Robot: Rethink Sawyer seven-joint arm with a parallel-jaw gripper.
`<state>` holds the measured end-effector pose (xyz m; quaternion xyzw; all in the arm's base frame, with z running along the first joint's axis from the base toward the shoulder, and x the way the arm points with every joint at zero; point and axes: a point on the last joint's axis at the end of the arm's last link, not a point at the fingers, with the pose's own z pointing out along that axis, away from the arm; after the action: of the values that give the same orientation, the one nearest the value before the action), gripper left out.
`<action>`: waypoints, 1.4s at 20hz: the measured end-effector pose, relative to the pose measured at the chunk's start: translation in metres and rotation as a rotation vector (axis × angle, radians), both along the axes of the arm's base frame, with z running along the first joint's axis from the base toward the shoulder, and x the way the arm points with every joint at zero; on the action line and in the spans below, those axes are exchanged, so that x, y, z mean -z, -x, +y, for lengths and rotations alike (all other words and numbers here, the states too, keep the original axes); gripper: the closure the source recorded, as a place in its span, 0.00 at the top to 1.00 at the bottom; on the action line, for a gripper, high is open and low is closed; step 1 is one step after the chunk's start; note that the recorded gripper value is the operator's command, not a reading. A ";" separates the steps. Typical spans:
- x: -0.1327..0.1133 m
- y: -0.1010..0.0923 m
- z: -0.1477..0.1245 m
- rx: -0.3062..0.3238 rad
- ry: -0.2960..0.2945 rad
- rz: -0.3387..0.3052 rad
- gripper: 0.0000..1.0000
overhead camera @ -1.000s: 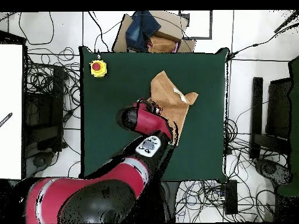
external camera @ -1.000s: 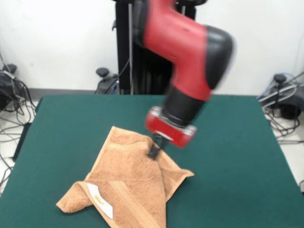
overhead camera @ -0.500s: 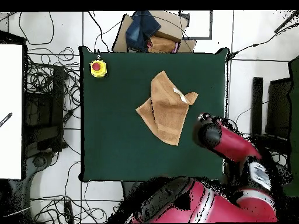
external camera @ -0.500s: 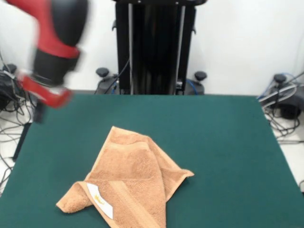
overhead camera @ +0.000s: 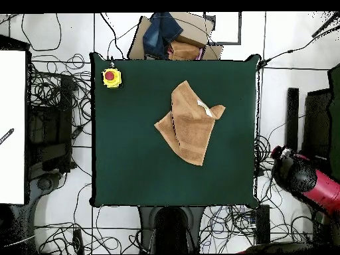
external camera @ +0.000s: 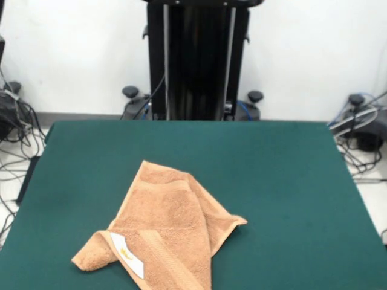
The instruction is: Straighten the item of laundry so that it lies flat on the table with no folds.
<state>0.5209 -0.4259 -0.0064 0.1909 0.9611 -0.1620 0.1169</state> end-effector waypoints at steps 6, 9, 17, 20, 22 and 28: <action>-0.009 -0.027 0.027 -0.056 -0.008 0.030 0.00; -0.021 -0.048 0.052 -0.093 -0.024 0.047 0.00; -0.058 -0.089 0.102 -0.209 -0.003 0.061 0.00; -0.069 -0.099 0.119 -0.276 0.038 0.067 0.00; -0.080 -0.110 0.140 -0.343 0.074 0.070 0.00; -0.099 -0.128 0.190 -0.461 0.150 0.111 0.00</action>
<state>0.6491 -0.2360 0.0928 -0.0518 0.9694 -0.2122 0.1117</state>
